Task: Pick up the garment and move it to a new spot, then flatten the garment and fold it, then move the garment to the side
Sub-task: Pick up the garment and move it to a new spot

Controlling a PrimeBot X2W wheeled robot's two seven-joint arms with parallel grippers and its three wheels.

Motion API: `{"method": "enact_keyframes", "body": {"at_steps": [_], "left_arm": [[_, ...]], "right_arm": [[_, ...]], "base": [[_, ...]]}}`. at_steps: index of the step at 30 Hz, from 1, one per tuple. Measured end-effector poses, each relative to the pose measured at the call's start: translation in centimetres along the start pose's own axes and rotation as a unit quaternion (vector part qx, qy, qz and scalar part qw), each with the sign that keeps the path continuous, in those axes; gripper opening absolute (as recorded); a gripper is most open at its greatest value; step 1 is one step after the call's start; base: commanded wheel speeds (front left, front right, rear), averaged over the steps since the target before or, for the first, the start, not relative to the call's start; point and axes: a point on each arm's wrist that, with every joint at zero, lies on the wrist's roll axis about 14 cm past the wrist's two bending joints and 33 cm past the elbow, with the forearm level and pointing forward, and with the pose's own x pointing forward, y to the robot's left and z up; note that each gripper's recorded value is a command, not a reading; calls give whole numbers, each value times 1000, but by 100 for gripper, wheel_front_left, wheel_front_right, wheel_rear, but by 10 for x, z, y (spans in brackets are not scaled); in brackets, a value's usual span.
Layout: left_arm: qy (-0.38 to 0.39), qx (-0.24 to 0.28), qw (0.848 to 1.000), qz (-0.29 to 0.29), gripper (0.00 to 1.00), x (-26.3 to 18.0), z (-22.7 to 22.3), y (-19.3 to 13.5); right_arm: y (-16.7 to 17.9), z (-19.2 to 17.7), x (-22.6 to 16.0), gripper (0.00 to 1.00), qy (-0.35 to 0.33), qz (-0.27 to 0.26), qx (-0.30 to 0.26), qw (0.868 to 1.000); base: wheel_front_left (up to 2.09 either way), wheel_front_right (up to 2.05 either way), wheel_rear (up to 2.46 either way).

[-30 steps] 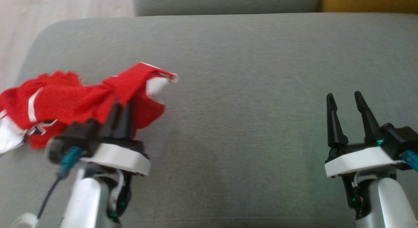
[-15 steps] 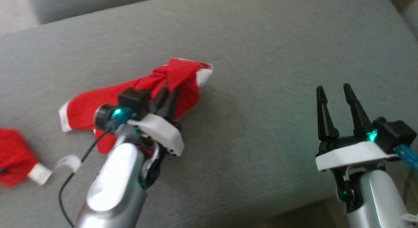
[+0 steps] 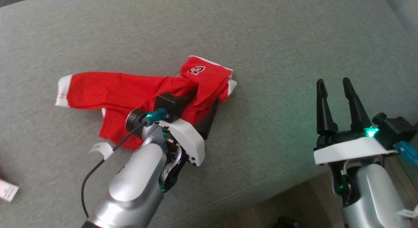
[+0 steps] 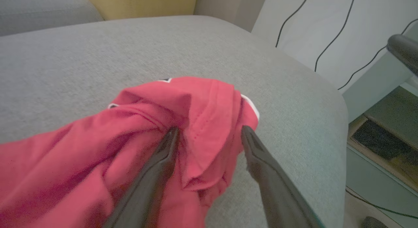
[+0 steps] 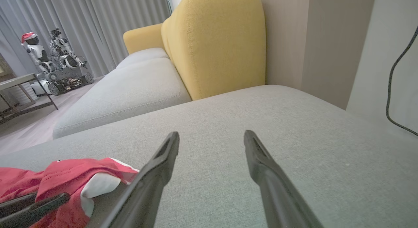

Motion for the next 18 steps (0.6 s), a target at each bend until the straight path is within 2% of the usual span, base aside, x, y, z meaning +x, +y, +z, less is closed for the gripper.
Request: {"method": "enact_keyframes", "body": {"at_steps": [5, 9, 13, 18], "left_arm": [[-27, 7, 999, 31, 100, -10, 12, 13], [-65, 15, 995, 80, 100, -29, 29, 32], [-107, 13, 982, 157, 100, -62, 44, 63], [-144, 15, 956, 255, 100, -115, 58, 103]], "right_arm": [[16, -3, 5, 100, 2, 24, -1, 1000], [33, -2, 11, 100, -1, 51, -6, 999], [49, 3, 17, 100, -9, 73, -7, 997], [69, 8, 24, 100, -15, 101, -9, 995]], "base": [[0, 0, 0], [0, 0, 0], [0, 0, 0], [0, 0, 0]]}}
